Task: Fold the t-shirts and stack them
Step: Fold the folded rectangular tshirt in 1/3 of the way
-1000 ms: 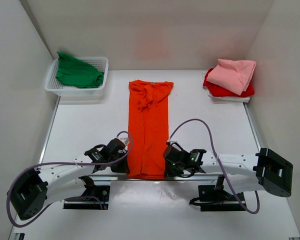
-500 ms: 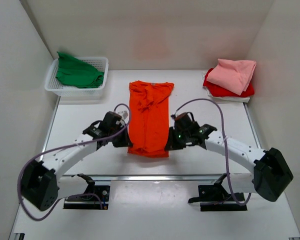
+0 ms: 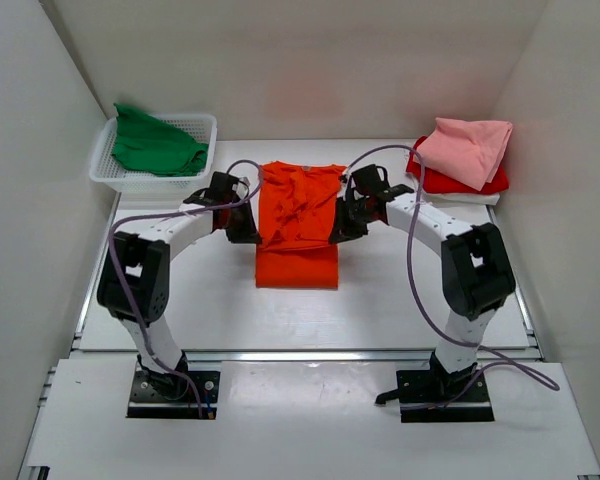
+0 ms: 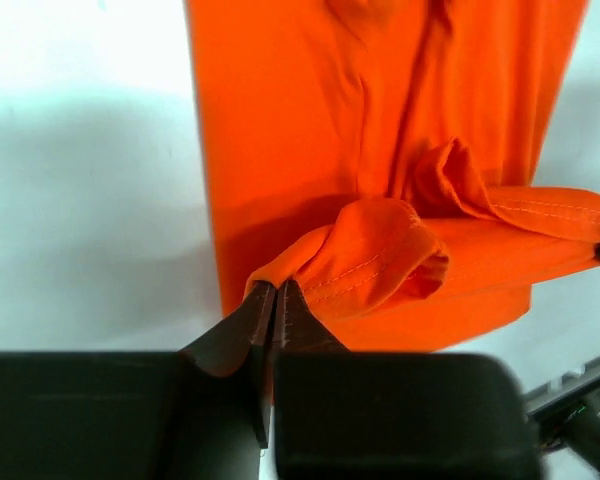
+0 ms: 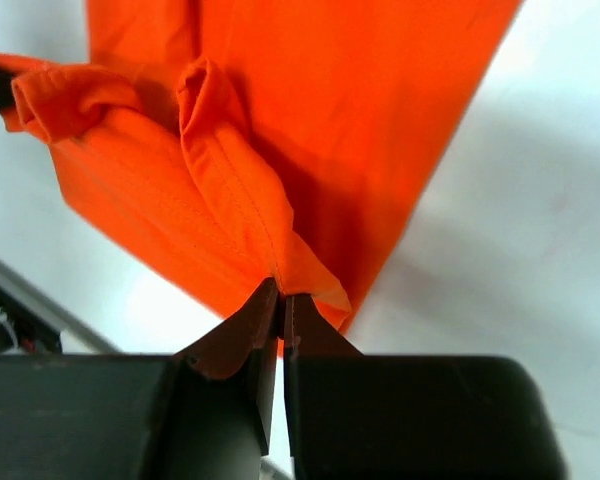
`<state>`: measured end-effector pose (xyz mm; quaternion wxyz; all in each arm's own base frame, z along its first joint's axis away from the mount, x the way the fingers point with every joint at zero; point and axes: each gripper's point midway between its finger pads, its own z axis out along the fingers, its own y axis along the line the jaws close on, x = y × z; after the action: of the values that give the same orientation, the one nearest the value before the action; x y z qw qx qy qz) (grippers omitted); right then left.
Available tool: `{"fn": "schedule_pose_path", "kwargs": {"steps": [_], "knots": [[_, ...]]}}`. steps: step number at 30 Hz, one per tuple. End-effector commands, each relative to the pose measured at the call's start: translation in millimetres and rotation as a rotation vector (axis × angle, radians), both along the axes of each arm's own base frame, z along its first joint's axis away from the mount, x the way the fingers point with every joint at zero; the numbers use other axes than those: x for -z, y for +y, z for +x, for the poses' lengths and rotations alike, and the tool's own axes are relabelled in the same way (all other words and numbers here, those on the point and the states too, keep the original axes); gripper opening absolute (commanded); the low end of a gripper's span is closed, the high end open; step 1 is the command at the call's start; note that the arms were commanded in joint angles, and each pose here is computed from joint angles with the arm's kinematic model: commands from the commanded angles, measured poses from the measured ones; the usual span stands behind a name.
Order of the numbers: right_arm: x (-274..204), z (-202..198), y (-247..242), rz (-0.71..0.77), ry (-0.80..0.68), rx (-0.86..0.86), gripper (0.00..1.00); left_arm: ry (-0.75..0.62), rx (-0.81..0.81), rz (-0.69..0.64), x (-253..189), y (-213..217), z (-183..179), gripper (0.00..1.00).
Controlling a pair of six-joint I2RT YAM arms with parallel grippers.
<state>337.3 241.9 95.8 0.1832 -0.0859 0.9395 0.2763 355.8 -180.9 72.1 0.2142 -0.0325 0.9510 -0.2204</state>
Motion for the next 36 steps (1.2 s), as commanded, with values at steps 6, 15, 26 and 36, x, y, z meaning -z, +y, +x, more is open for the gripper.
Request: {"fn": "schedule_pose_path", "kwargs": {"steps": [6, 15, 26, 36], "knots": [[-19.2, 98.9, -24.4, -0.018, -0.211, 0.141, 0.32, -0.193, -0.084, -0.203, -40.4, -9.7, 91.7, 0.39], [-12.9, 48.1, -48.2, -0.085, -0.208, 0.277, 0.44, -0.196, -0.051, -0.208, -43.6, -5.3, 41.9, 0.51], [34.4, -65.4, -15.0, -0.081, -0.171, 0.327, 0.45, -0.225, -0.1, 0.093, 28.7, 11.7, -80.7, 0.58], [63.1, -62.2, 13.2, -0.065, -0.101, 0.282, 0.46, -0.233, -0.15, 0.074, 47.3, 4.2, -62.9, 0.57]]}}
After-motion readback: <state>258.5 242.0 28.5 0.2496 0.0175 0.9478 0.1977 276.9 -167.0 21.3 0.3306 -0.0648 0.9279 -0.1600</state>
